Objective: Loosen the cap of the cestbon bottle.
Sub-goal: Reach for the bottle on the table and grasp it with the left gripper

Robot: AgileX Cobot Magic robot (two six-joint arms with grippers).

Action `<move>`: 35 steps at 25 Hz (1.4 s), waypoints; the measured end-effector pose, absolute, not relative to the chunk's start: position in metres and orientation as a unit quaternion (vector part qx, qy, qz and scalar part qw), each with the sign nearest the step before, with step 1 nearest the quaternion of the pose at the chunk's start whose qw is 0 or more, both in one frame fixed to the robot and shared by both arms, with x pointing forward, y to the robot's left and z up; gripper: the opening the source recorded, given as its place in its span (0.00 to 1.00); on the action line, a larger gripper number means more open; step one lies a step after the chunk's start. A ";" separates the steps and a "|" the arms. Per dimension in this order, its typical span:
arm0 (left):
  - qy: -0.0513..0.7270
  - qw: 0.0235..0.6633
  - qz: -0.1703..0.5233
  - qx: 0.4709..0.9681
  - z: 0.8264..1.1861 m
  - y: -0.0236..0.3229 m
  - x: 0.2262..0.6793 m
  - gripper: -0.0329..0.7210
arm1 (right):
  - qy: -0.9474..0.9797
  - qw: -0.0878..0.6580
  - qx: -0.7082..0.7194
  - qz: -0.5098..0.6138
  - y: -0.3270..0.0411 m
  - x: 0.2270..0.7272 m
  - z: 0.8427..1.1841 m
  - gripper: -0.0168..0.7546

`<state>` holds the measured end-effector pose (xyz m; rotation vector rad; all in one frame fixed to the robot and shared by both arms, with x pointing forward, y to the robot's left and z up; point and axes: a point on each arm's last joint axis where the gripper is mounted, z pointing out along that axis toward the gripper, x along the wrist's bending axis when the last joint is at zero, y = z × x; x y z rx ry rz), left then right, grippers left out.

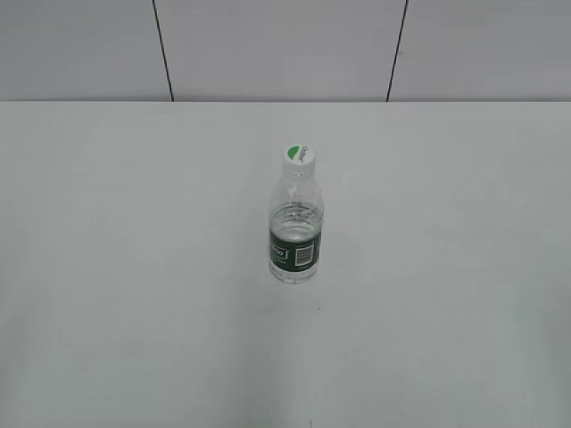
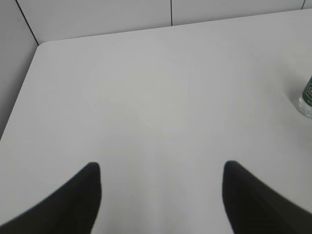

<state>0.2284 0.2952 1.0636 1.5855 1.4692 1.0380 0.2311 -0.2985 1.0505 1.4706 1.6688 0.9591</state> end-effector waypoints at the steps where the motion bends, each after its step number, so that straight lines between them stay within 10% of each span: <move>1: 0.571 0.363 0.403 0.616 1.064 0.295 0.228 0.73 | 0.645 0.352 0.568 0.371 -0.298 0.231 1.051 0.79; 19: 0.516 0.435 0.493 0.549 1.093 0.297 0.239 0.75 | 0.595 0.434 0.524 0.427 -0.301 0.236 1.074 0.79; 35: 0.482 0.492 0.481 0.542 1.065 0.294 0.341 0.73 | 0.545 0.512 0.463 0.477 -0.299 0.269 1.077 0.79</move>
